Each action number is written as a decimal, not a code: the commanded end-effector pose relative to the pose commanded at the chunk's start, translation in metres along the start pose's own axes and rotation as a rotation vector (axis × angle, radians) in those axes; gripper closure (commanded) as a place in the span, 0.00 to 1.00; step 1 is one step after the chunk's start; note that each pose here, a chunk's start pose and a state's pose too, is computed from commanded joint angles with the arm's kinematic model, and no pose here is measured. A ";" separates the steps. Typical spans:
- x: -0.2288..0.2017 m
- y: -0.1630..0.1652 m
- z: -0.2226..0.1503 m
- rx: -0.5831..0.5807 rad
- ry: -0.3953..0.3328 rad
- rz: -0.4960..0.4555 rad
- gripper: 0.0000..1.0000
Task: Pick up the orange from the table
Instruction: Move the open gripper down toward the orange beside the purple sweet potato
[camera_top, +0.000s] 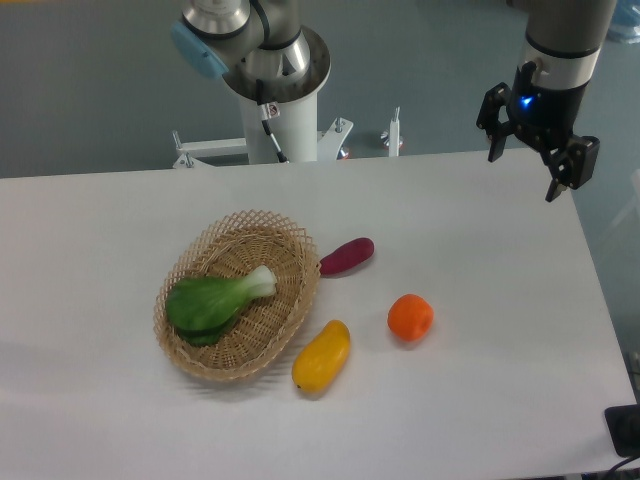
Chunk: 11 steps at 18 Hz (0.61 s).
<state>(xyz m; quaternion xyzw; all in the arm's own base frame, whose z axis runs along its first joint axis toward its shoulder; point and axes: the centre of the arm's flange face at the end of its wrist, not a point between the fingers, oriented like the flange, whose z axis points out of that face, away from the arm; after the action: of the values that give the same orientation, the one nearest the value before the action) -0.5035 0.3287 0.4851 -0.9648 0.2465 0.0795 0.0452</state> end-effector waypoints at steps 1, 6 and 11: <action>0.000 0.000 0.000 0.002 0.000 0.006 0.00; 0.001 -0.015 0.004 0.006 0.000 -0.009 0.00; -0.002 -0.046 0.028 0.018 0.011 -0.083 0.00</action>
<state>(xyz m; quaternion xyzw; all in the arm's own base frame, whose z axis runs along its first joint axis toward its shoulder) -0.4866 0.3732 0.4600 -0.9742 0.2073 0.0700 0.0560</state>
